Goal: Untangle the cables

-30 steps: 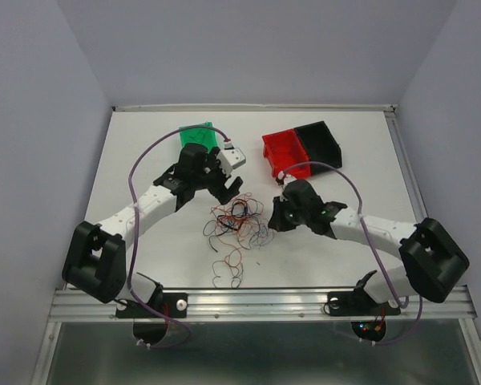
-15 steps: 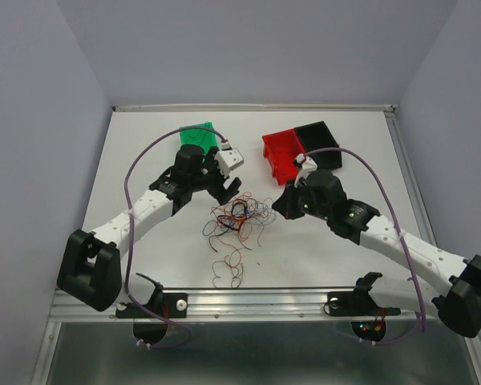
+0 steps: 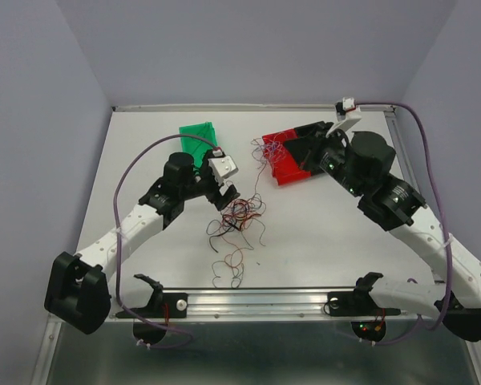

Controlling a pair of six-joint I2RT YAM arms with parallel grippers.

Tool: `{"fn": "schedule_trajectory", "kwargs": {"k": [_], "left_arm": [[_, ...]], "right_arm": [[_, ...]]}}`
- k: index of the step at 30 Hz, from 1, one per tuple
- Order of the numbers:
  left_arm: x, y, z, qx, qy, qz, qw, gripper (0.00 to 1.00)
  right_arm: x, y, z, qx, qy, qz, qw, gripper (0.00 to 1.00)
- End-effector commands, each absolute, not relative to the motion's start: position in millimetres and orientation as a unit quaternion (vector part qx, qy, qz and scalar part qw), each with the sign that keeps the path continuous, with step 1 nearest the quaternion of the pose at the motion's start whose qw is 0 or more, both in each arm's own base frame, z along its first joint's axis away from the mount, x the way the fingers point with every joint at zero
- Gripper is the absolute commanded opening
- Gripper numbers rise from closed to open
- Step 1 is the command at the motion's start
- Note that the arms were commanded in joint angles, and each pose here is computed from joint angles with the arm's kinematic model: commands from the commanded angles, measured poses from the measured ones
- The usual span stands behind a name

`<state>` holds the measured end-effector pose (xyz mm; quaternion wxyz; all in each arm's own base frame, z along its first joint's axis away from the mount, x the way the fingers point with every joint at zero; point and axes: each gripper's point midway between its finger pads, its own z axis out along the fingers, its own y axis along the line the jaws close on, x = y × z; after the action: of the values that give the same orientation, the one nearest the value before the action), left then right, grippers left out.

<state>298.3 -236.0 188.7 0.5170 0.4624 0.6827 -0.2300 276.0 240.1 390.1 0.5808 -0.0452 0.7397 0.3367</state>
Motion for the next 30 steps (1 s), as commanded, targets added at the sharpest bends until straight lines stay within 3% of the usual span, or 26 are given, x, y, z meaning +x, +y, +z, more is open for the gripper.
{"fn": "schedule_trajectory", "kwargs": {"k": [1,10,21,27,30], "left_arm": [[290,-240,220,0.466,0.633,-0.245,0.567,0.97],[276,-240,239,0.463,0.586,-0.259,0.612,0.99],[296,-291,235,0.460,0.568,-0.345,0.589,0.97],[287,-307,222,0.483,0.561,-0.358,0.568,0.80],[287,-308,217,0.486,0.568,-0.345,0.569,0.40]], "right_arm": [[272,239,449,-0.040,0.696,0.365,0.617,0.01],[275,236,474,-0.020,0.680,0.372,0.632,0.01],[277,242,486,-0.006,0.668,0.394,0.631,0.00],[281,244,496,-0.002,0.661,0.398,0.636,0.01],[283,243,500,0.006,0.658,0.399,0.639,0.01]]}}
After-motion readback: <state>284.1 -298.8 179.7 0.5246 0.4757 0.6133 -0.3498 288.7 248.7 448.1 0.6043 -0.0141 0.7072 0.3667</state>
